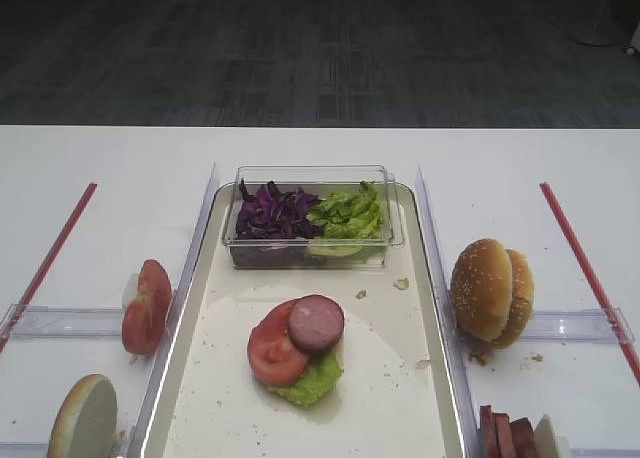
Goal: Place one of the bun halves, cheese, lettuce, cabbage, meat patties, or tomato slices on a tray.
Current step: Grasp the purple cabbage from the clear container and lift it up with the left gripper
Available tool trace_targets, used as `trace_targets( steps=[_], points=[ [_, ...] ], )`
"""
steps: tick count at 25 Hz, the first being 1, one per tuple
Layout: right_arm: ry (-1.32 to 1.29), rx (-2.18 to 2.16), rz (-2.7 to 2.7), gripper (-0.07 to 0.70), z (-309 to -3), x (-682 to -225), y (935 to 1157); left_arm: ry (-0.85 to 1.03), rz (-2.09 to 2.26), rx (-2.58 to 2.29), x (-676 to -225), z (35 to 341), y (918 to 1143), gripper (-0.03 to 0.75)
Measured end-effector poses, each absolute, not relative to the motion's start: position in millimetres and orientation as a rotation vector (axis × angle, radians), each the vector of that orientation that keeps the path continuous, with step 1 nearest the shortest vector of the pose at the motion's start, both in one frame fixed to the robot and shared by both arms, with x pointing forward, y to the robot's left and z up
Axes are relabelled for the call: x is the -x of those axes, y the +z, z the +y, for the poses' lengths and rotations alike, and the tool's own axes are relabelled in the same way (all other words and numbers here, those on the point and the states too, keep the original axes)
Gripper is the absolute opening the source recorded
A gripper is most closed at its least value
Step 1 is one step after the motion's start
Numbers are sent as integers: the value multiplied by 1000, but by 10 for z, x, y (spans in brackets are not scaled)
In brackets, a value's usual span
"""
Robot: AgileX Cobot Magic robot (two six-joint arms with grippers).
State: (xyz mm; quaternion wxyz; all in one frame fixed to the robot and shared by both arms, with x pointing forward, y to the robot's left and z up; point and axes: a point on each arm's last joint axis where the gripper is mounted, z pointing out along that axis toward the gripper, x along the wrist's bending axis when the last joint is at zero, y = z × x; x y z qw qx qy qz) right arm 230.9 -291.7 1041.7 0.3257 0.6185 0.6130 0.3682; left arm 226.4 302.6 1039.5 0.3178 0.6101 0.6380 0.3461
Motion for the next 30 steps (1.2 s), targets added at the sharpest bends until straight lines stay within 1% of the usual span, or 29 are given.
trace_targets(
  steps=[23,26,30],
  points=[
    [965,-1621,1607,378,-2917,-2309,10417,901,1703,-1581,-2266,3032,10394,566],
    [965,-1621,1607,378,-2917,-2309,10417,849,1761,-1629,-2366,3040,10396,566],
    [965,-1621,1607,378,-2917,-2309,10417,731,1873,-1717,-2581,3049,10383,566]
  ],
)
